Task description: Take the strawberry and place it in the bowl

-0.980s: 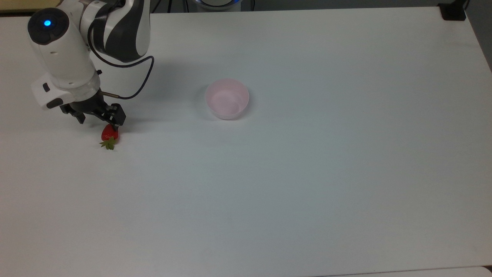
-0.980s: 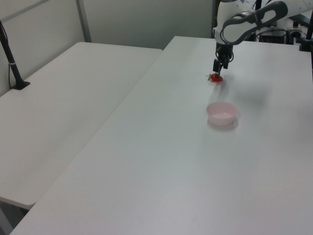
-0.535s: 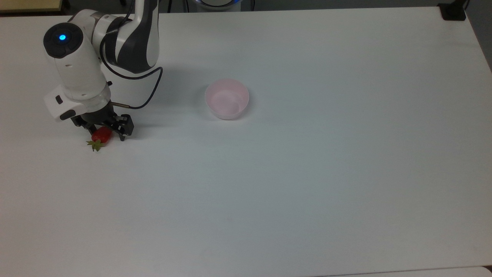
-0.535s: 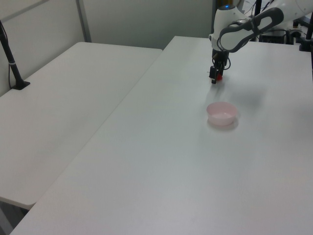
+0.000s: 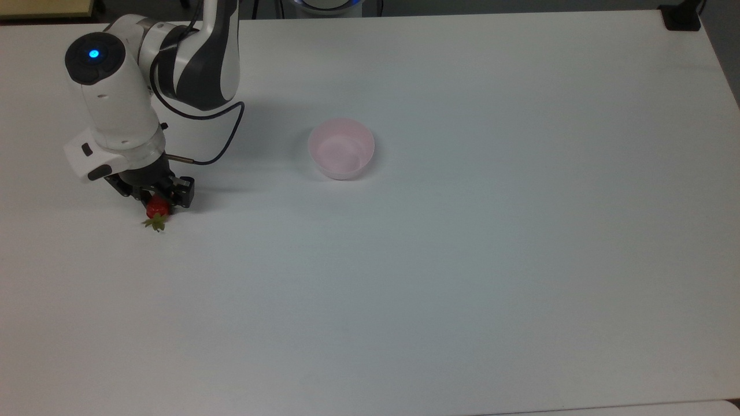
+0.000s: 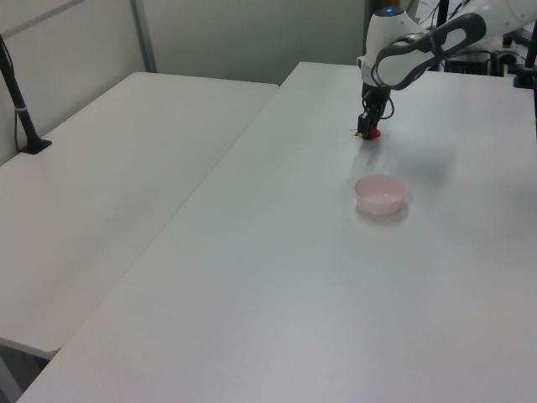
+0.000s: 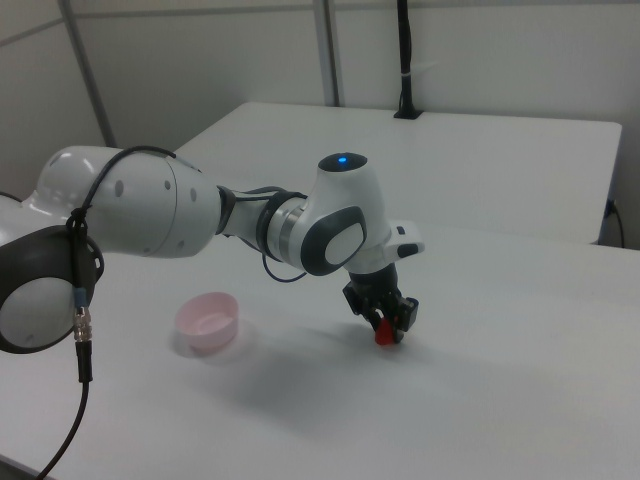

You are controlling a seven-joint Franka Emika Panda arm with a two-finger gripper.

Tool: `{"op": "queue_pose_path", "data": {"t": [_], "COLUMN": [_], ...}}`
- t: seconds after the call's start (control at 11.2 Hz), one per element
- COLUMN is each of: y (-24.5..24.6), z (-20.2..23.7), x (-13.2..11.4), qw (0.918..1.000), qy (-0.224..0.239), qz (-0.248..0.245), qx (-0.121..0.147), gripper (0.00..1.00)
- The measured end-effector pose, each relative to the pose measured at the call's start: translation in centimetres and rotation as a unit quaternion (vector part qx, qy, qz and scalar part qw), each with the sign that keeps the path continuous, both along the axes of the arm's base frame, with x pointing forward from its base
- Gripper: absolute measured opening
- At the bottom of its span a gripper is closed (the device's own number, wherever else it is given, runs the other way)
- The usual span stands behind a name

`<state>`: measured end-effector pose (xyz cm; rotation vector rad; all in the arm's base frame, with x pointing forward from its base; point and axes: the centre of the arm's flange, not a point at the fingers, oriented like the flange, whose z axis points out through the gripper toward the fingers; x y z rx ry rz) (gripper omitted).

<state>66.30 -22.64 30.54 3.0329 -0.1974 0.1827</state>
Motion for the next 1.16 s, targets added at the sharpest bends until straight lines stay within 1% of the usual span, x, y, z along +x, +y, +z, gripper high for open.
{"op": "queue_pose_path", "data": {"t": [0.36,0.45,0.53,0.71,0.89,1.07,1.16], "y": [0.6,1.8,3.8,9.7,15.5,20.4,22.8], "z": [0.9,1.9,2.9,5.1,7.5,9.5,9.9], "x": [0.3,0.6,0.8,0.7,-0.4,-2.2,-3.1], "qw": [1.0000,0.9999,0.9996,0.9970,0.9904,0.9803,0.9736], "qy": [-0.007,-0.009,-0.001,0.042,0.095,0.147,0.174], "qz": [0.005,0.013,0.027,0.064,0.099,0.130,0.146], "qx": [-0.002,-0.002,-0.001,0.007,0.012,0.017,0.019], "gripper": [0.40,0.40,0.40,0.40,0.40,0.40,0.40]}}
